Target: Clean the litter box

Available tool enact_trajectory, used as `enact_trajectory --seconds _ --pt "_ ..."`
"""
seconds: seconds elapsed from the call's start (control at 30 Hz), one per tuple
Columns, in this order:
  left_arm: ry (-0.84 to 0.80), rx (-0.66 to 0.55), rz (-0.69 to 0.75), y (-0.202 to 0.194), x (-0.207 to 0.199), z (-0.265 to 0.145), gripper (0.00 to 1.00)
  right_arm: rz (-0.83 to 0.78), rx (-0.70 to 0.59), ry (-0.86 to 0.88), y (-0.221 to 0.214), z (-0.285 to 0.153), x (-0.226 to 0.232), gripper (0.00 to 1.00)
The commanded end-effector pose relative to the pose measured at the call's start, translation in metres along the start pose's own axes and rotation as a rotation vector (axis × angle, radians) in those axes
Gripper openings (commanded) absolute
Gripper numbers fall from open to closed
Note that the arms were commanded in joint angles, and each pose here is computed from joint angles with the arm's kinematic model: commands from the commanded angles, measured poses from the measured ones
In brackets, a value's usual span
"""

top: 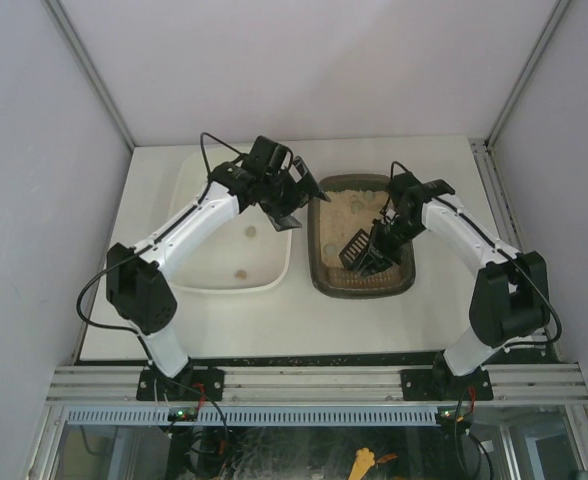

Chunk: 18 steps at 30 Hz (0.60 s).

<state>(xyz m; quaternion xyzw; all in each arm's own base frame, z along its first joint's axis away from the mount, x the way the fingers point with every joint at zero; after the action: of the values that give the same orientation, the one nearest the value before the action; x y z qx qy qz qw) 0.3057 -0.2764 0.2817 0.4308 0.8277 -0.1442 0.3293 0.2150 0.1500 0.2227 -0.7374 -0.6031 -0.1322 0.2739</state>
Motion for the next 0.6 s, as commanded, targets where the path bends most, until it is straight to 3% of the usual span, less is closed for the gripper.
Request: enact_trajectory --seconds 0.0,0.2,0.57 --pt "-0.054 -0.026 0.009 -0.004 -0.004 -0.023 1.0 0.03 0.065 0.09 0.006 0.002 0.014 0.0" --pt "-0.051 -0.025 -0.007 0.0 0.007 -0.022 1.0 0.024 0.095 0.127 0.019 0.009 0.025 0.0" --pt "-0.053 -0.04 -0.016 0.01 0.015 -0.024 1.0 -0.052 -0.063 0.213 0.051 0.012 0.035 0.0"
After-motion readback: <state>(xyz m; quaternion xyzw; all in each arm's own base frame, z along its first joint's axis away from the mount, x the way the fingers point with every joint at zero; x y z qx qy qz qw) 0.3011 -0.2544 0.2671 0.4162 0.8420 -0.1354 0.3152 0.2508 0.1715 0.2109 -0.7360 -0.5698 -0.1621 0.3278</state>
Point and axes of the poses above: each gripper's point midway between its finger pads, its own z axis out along the fingers, its own x axis along the line the jaws close on, y = z × x, the point moved 8 cm from there along -z, back along the fingers, and after that the axes turned 8 degrees about -z, right-handed, at the moved point
